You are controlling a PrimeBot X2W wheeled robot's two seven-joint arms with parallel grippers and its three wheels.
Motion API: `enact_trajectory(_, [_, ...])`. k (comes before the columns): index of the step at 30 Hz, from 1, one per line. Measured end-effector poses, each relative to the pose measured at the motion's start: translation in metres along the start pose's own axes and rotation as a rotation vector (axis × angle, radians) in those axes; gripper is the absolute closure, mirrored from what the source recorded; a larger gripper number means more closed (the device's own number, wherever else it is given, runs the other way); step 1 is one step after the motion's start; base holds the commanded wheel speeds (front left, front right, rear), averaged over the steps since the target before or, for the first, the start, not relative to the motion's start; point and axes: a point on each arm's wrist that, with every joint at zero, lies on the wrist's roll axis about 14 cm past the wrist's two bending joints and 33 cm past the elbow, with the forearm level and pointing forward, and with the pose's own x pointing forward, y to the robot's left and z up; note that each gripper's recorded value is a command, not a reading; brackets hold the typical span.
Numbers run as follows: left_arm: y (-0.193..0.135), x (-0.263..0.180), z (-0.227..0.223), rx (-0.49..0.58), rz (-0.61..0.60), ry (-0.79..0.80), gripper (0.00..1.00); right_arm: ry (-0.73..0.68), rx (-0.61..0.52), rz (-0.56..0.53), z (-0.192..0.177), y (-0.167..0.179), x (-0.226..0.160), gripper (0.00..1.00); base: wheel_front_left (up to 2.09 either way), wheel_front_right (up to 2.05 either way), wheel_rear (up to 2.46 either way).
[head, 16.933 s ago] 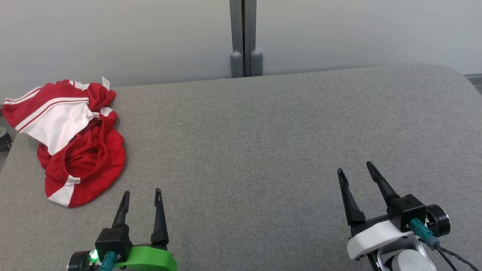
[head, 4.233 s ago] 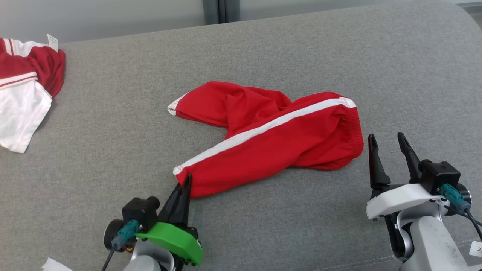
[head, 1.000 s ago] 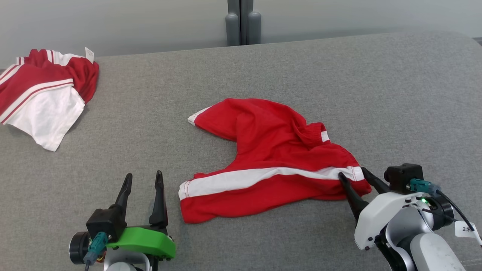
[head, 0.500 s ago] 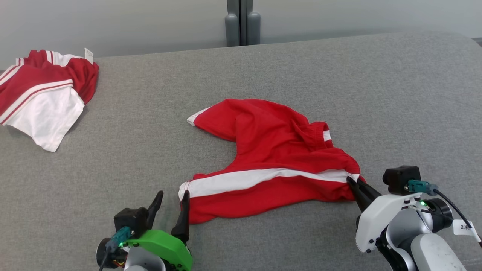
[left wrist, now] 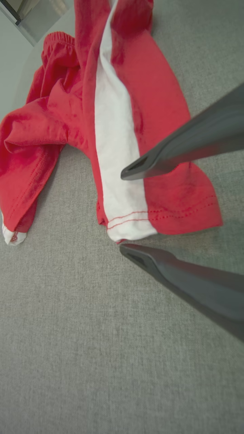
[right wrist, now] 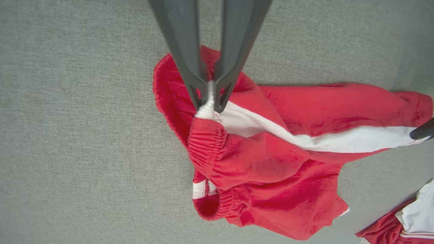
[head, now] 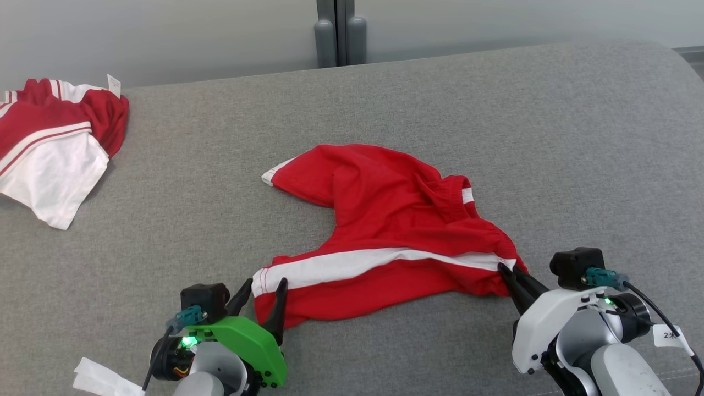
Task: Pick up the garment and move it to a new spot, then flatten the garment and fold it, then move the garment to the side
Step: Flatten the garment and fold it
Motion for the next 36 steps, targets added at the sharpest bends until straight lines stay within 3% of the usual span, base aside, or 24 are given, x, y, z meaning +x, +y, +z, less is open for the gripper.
enact_trajectory(2, [-0.001,0.000,0.001,0.003,-0.006,-0.001,0.15,-0.002,0.001,-0.003,0.000,-0.001,0.000,1.00,0.00,0.00,0.00])
enact_trajectory(4, [-0.003,-0.001,0.002,0.005,-0.013,0.001,0.28,-0.002,0.003,-0.005,0.000,-0.002,0.001,1.00,0.00,0.00,0.00])
enact_trajectory(6, [-0.005,0.000,0.003,0.002,-0.019,0.003,0.48,-0.002,0.004,-0.006,-0.001,-0.002,0.001,1.00,0.00,0.00,0.00])
enact_trajectory(7, [-0.006,0.000,0.002,0.003,-0.020,0.014,0.51,-0.003,0.005,-0.007,-0.001,-0.002,0.001,1.00,0.00,0.00,0.00])
enact_trajectory(19, [-0.002,0.001,-0.002,0.002,-0.010,0.056,0.55,-0.012,0.008,-0.003,0.001,-0.002,0.003,1.00,0.00,0.00,0.00])
enact_trajectory(21, [-0.003,0.001,0.000,-0.006,-0.012,0.051,0.60,-0.014,0.008,-0.003,0.001,-0.002,0.004,1.00,0.00,0.00,0.00])
enact_trajectory(25, [-0.004,0.002,0.001,-0.020,-0.016,0.046,1.00,-0.021,0.010,-0.003,0.002,-0.002,0.004,1.00,0.00,0.00,0.00])
enact_trajectory(32, [-0.007,0.005,0.013,-0.027,-0.024,-0.012,1.00,-0.072,0.011,-0.006,0.012,-0.003,0.004,1.00,0.00,0.00,0.00])
enact_trajectory(36, [-0.010,0.006,0.041,-0.018,-0.028,-0.129,1.00,-0.143,0.007,-0.018,0.028,-0.007,0.001,1.00,0.00,0.00,0.00])
